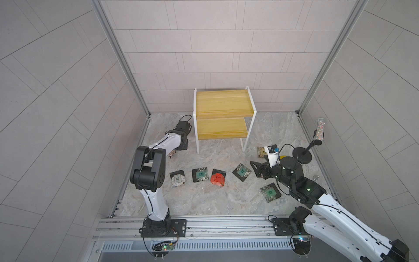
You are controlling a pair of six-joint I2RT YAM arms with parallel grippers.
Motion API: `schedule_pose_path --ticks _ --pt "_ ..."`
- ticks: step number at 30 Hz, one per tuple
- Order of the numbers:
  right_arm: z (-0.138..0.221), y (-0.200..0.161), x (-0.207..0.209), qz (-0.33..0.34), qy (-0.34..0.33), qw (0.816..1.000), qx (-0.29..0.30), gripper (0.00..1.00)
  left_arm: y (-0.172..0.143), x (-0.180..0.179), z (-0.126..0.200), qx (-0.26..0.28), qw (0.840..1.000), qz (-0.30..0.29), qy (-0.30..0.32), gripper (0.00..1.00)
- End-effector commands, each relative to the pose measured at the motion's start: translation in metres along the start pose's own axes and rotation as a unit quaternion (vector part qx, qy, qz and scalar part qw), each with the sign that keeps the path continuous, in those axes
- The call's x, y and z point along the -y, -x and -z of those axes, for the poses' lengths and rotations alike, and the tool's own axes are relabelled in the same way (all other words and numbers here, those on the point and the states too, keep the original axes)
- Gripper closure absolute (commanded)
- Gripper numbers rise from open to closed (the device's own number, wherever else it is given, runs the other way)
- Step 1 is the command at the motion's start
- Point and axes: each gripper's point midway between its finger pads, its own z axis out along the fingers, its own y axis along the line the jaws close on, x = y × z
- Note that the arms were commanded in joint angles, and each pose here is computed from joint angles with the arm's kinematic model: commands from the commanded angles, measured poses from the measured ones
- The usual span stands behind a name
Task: Remove the tea bags from the shelf
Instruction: Place the tea bag at the center of the board.
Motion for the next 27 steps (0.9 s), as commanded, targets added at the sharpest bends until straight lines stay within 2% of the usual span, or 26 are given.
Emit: schedule_pose_path --ticks 1,6,13,21,27 --pt "0.004 0.01 0.001 0.0 -0.005 1.0 0.012 0.07 0.006 0.011 0.004 0.005 1.0 -0.002 -0.009 0.94" --pt "0.005 0.01 0.001 -0.001 -0.005 1.0 0.015 0.07 0.004 0.015 0.004 0.004 1.0 -0.007 -0.011 0.91" --pt "0.006 0.009 0.001 -0.006 -0.003 1.0 0.015 0.07 0.004 0.013 0.012 0.011 1.0 -0.002 -0.015 0.68" --pt "0.007 0.01 -0.001 -0.008 0.002 1.0 0.016 0.07 0.007 0.009 0.027 0.026 0.999 0.005 -0.026 0.63" --pt "0.008 0.012 -0.002 -0.01 0.002 1.0 0.016 0.07 0.008 -0.002 0.051 0.052 0.998 0.021 -0.032 0.52"
